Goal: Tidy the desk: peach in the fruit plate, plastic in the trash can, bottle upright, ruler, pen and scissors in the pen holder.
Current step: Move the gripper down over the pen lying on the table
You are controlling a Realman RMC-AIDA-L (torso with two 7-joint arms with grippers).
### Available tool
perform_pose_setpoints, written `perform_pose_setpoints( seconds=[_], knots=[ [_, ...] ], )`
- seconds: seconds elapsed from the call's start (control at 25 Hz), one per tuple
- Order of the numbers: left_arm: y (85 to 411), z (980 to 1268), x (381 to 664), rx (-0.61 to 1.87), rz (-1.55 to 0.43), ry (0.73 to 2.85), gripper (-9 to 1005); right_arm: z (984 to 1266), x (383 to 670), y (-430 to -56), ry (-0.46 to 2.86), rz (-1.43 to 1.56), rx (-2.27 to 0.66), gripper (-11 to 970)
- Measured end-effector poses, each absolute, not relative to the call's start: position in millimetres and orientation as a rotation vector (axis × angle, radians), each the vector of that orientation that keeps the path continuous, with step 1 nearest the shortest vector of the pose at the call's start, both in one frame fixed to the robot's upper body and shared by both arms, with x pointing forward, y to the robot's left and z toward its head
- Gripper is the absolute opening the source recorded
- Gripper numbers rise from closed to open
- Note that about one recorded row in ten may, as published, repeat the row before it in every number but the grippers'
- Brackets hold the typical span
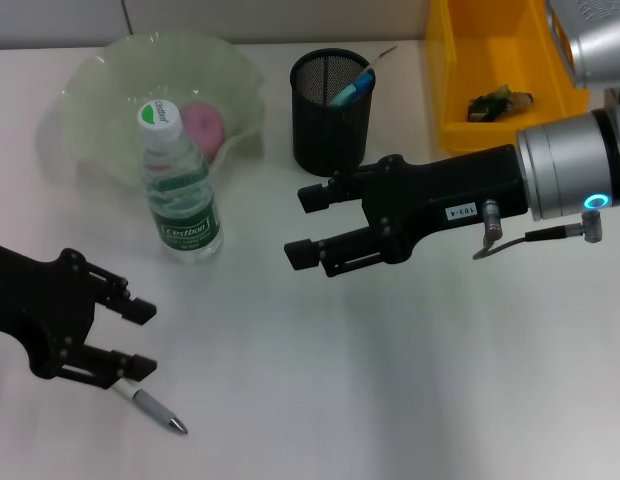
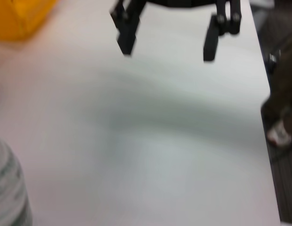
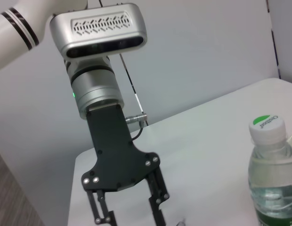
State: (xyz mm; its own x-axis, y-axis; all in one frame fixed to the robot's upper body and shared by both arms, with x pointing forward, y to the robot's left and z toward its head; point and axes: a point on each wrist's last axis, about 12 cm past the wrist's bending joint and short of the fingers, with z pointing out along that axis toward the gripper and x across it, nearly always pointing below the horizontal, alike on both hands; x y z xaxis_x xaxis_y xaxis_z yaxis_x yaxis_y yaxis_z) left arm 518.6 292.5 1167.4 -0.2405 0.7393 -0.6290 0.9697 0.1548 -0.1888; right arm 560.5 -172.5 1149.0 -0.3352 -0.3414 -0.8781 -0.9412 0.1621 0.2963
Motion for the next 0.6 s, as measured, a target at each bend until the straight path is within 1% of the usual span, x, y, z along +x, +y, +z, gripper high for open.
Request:
perform_pose_setpoints(
  seconds=[0.24,0.28,0.32,0.44,0.6],
  knots=[
    [284.1,1173.7,519.0,1.782,-0.651,2.15,574,1149.8,565.3,-168.1,1.766,1.187,-1.184,787],
    [284.1,1173.7,519.0,1.782,-0.651,2.15,574,1149.7,566.5,-166.7,1.762,1.199,-1.168,787],
    [284.1,1174.4,518.6,1.822,-0.6,2.166,574,1149.2,567.2,-165.8,1.76,1.21,-1.155,787],
    [283.7,1174.3,518.4,1.859,-0.566,2.172,574,1145.6,569.6,-164.2,1.758,1.225,-1.109,787],
    [276.9,1172.8,518.0,1.98,-0.51,2.133,573,1140.8,570.6,-162.8,1.756,1.235,-1.073,787]
  ],
)
